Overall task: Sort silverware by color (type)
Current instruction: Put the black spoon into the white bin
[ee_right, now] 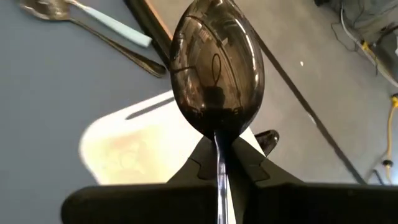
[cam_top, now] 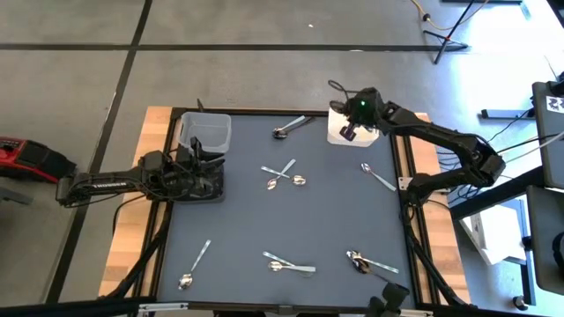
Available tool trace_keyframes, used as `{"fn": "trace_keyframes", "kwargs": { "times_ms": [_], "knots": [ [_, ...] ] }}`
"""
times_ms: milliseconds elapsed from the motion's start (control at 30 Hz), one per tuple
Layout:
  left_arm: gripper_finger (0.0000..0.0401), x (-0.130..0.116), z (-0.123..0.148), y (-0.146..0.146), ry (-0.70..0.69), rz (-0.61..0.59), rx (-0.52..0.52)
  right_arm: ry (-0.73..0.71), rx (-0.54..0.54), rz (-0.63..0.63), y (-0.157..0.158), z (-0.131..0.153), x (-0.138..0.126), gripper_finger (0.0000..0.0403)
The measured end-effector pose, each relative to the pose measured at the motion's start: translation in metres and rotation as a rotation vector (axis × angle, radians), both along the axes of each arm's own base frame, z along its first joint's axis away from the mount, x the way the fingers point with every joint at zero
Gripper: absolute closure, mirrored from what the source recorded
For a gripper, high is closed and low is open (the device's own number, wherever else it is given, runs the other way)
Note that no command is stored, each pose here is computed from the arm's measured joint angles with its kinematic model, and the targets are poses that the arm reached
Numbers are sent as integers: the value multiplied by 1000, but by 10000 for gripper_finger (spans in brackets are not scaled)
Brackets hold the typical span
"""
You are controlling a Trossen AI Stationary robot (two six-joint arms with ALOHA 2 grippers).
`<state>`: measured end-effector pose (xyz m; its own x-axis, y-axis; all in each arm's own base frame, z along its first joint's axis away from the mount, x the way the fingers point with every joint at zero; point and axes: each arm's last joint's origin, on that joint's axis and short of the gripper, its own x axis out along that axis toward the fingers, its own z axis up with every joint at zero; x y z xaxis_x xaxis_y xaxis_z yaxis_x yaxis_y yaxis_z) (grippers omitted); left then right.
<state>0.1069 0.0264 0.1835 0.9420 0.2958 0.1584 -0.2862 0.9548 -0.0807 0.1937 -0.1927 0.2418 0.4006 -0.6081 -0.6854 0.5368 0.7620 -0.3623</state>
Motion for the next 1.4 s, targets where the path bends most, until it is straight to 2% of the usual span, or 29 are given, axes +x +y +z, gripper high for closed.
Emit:
{"fn": "trace_keyframes", "kwargs": {
  "times_ms": [200,400,733,933,1033,1167,1267,1400],
  "knots": [
    [309,0,0,0,0,5,0,35,35,-67,-20,-24,-9,398],
    [309,0,0,0,0,5,0,106,87,-89,-25,-41,-8,398],
    [309,0,0,0,0,-16,-2,133,111,-99,-25,-47,-8,398],
    [309,0,1,0,-4,7,19,138,206,-49,-19,-51,-10,393],
    [309,0,1,0,-3,7,18,134,212,-64,-19,-51,-10,367],
    [309,0,0,0,-4,4,0,141,214,-71,-20,-48,-10,311],
    [309,0,1,0,-5,4,0,149,233,-75,-23,-30,-6,276],
    [309,0,2,0,-18,4,4,140,268,-51,-15,1,3,252]
  ]
}}
